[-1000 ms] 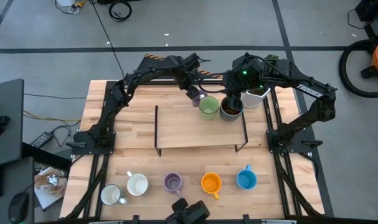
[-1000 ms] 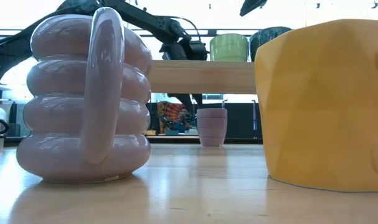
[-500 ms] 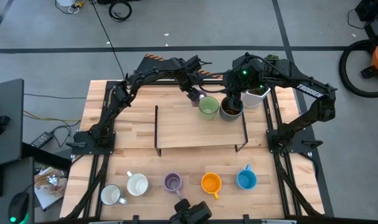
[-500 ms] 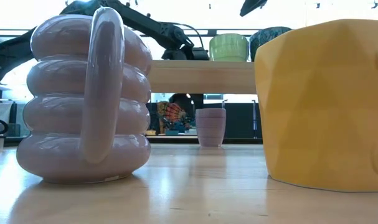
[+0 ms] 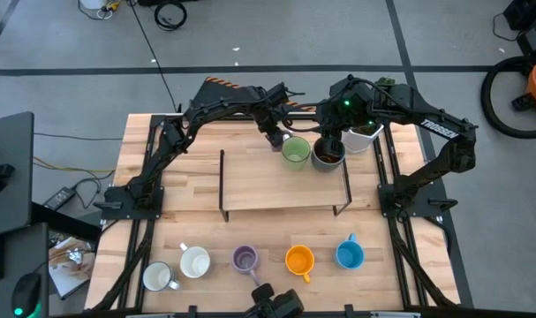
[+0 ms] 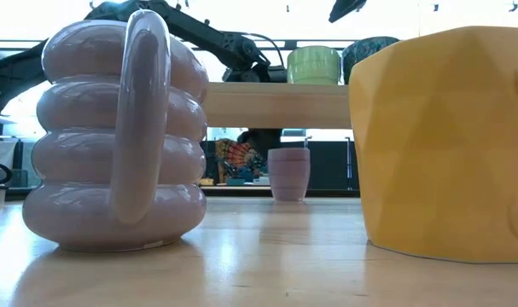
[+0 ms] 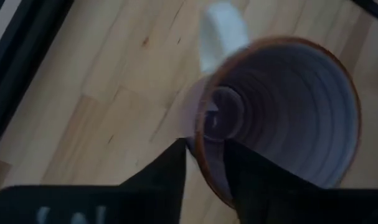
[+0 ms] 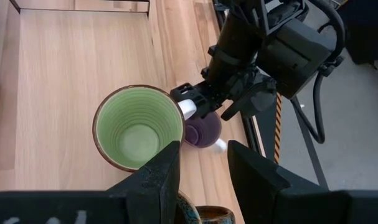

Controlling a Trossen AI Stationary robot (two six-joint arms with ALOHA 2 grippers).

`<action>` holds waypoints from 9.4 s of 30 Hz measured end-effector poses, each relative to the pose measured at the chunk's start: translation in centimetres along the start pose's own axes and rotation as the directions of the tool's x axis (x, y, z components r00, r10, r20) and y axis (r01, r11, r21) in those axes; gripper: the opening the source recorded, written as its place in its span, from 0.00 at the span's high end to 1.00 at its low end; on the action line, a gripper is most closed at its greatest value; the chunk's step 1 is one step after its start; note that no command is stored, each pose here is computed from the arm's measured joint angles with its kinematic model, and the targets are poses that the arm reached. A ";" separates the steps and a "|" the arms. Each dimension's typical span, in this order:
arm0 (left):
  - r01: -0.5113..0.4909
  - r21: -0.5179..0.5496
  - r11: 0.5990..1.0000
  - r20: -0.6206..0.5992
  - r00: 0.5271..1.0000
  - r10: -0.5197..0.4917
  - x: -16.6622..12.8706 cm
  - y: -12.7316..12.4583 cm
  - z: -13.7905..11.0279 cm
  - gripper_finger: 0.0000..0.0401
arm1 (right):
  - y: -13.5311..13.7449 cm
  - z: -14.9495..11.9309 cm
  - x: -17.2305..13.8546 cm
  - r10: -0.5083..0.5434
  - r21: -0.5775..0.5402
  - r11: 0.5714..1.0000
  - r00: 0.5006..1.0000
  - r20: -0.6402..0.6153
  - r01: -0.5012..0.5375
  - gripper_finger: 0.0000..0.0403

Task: Place coffee mugs
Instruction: Put the top purple mug on the shelf

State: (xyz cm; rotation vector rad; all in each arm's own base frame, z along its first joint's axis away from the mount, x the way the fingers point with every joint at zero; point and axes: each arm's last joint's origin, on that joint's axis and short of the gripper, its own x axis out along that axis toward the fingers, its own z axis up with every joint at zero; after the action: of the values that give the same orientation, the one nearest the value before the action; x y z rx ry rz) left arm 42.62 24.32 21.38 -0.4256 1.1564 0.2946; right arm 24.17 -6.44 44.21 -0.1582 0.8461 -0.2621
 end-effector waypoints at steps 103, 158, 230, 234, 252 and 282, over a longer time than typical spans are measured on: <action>-0.133 -0.017 0.991 -0.078 0.988 0.131 -16.1 -10.1 -4.8 0.94 | 1.1 0.4 -7.7 0.023 0.033 0.999 0.962 0.272 -0.033 0.65; -0.181 0.358 0.916 0.237 0.966 0.098 -23.6 -14.2 -8.4 0.66 | 6.3 1.7 -2.4 0.156 -0.071 0.986 0.980 0.125 -0.148 0.65; -0.239 0.879 0.412 0.279 0.959 -0.038 -16.6 -12.6 -14.2 0.76 | 7.8 3.4 -1.7 0.148 -0.065 0.989 0.960 0.238 -0.137 0.65; -0.212 0.867 0.451 0.265 0.963 -0.056 -16.5 -12.8 -14.3 0.86 | 8.0 3.4 -1.3 0.150 -0.069 0.988 0.964 0.220 -0.138 0.65; -0.140 0.637 0.758 0.336 0.935 -0.110 -20.1 -13.8 -13.3 0.95 | 7.8 3.2 -2.0 0.150 -0.072 0.988 0.963 0.223 -0.137 0.65; 0.009 0.292 0.956 0.058 0.998 -0.027 -17.6 -13.2 -6.9 0.94 | 7.5 2.3 -2.4 0.138 -0.092 0.988 0.976 0.168 -0.124 0.65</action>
State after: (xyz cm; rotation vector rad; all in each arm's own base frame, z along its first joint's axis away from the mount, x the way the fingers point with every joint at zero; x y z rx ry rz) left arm 36.12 9.29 37.58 -0.1656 1.1138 0.1162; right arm 25.67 1.51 45.61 -0.1969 0.6907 -0.0887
